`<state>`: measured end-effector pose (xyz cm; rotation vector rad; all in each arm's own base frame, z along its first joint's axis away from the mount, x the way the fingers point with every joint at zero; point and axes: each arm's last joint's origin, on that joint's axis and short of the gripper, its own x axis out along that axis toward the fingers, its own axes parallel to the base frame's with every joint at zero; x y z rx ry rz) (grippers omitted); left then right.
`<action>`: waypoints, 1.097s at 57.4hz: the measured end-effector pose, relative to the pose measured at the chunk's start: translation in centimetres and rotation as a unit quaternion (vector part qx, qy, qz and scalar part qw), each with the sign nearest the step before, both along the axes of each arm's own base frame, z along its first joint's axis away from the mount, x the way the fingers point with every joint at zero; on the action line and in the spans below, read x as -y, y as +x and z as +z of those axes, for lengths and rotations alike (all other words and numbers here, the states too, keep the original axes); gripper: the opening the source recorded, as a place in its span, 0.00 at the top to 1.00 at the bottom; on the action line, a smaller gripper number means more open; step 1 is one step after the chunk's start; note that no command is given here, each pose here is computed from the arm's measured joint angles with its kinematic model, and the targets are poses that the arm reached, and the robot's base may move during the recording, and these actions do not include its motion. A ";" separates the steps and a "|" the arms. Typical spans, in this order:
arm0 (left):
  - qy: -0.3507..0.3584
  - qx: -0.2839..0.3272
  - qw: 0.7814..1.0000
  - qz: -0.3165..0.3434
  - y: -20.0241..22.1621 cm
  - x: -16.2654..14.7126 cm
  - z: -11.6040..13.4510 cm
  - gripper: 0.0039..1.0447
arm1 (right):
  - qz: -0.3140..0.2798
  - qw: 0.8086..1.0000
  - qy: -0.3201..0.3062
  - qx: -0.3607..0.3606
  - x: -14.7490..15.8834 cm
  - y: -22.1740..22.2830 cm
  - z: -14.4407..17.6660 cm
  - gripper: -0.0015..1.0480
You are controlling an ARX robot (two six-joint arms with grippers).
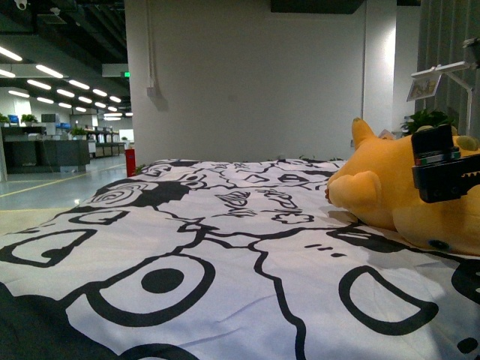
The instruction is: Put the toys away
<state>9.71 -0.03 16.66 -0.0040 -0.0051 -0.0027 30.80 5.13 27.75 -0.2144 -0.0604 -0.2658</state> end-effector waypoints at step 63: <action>0.000 0.000 1.000 0.000 0.0 0.0 0.0 0.06 | -0.010 0.978 0.013 -0.206 0.0 4.8 1.3 0.46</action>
